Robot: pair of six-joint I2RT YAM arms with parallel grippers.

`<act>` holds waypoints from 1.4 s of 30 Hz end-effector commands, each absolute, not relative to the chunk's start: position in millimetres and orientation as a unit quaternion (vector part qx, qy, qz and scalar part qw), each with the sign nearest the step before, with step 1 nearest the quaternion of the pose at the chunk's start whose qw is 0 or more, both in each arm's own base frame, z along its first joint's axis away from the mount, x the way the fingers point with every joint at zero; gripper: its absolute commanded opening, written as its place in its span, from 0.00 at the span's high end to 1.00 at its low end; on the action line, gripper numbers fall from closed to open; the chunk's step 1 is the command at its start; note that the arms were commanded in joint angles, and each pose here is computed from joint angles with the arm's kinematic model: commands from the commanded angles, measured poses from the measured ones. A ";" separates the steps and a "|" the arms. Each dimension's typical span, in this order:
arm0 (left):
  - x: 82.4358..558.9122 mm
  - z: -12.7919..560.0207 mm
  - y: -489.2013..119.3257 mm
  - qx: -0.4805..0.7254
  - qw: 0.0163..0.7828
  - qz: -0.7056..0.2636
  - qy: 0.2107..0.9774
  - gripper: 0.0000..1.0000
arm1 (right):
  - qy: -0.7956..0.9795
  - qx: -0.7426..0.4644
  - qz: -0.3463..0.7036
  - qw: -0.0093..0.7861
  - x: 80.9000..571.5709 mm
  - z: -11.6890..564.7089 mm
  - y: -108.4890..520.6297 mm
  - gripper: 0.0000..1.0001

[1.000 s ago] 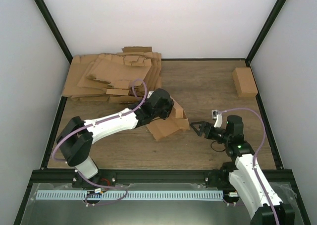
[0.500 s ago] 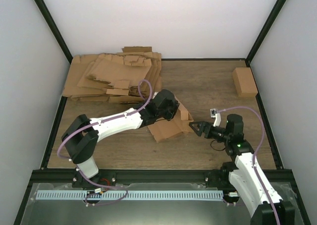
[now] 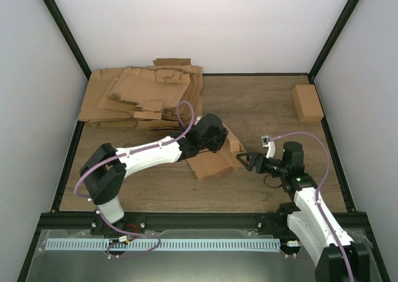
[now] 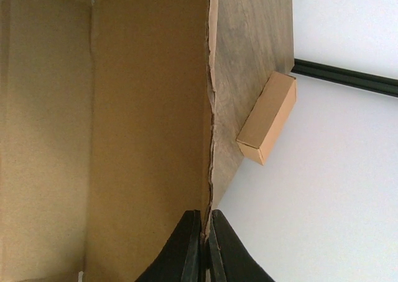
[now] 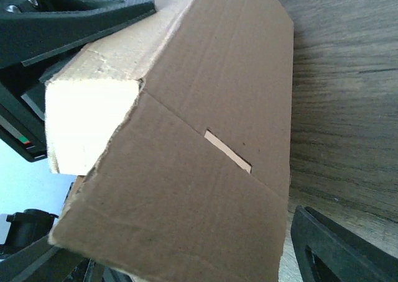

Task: Fold the paper box

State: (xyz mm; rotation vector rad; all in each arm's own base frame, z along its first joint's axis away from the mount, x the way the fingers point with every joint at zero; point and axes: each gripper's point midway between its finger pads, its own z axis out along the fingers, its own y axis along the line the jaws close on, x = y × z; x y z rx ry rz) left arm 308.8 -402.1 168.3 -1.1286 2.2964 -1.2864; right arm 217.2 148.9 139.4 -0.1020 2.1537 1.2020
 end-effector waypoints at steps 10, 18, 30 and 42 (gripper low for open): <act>299.9 173.1 -420.8 -0.379 0.127 -0.474 0.784 0.96 | 0.820 -0.046 0.461 0.335 215.3 154.8 150.8 0.02; 297.5 173.8 -424.0 -0.376 0.129 -0.474 0.786 0.96 | 0.808 -0.054 0.442 0.386 228.6 181.3 145.8 0.00; 291.9 172.1 -427.3 -0.370 0.125 -0.476 0.788 0.96 | 0.815 -0.073 0.451 0.356 239.9 181.1 153.7 0.02; 291.7 171.9 -426.8 -0.367 0.128 -0.475 0.789 0.96 | 0.793 -0.097 0.472 0.372 226.1 202.4 158.2 0.00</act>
